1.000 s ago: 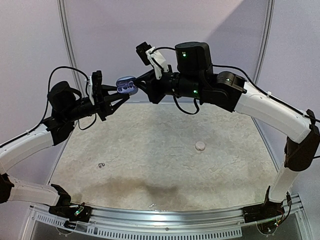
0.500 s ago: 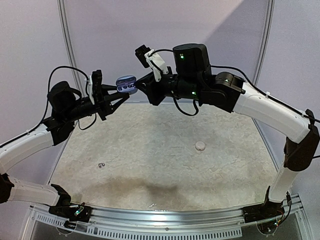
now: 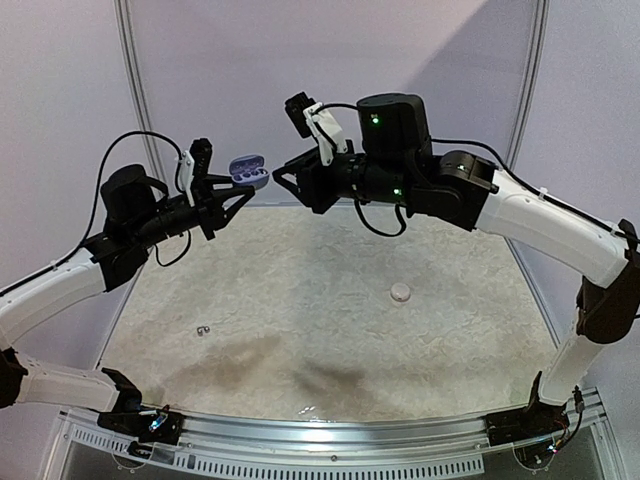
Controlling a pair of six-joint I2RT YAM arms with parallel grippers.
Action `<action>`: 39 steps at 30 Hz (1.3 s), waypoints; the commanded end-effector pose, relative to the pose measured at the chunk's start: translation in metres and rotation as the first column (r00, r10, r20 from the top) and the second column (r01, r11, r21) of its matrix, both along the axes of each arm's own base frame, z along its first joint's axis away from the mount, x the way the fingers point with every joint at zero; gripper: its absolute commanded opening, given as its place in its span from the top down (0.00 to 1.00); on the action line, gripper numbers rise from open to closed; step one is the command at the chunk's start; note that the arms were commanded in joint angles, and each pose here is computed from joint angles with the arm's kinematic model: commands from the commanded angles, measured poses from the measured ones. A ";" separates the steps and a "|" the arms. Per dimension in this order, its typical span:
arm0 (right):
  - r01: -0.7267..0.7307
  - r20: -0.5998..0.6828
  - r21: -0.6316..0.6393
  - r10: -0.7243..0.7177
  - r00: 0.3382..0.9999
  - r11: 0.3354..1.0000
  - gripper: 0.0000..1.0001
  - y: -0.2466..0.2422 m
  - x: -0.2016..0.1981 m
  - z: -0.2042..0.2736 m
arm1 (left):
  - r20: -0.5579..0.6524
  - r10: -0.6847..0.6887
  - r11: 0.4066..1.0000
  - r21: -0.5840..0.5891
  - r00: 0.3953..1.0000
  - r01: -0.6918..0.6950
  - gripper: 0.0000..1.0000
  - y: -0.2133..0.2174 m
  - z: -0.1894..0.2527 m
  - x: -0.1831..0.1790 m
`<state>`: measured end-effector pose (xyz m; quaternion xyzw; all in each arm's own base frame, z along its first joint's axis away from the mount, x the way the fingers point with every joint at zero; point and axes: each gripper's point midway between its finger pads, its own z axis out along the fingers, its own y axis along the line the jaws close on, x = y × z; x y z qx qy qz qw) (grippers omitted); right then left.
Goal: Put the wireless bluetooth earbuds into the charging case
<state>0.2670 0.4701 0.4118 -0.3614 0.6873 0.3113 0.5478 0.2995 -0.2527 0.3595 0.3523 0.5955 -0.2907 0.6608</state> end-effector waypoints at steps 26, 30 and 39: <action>-0.348 -0.194 0.100 0.361 0.912 0.932 0.03 0.017 -0.062 -0.077 | -0.170 -0.351 0.936 -0.061 0.921 0.346 1.00 0.006 -0.019 -0.085; -0.375 -0.112 0.193 0.400 0.910 0.906 0.05 0.008 -0.072 -0.054 | -0.061 -0.499 0.864 -0.119 0.864 0.490 1.00 0.002 0.009 -0.111; -0.428 0.038 0.279 0.436 0.899 0.859 0.22 -0.012 -0.092 0.007 | 0.087 -0.592 0.786 -0.160 0.801 0.598 1.00 -0.012 0.051 -0.132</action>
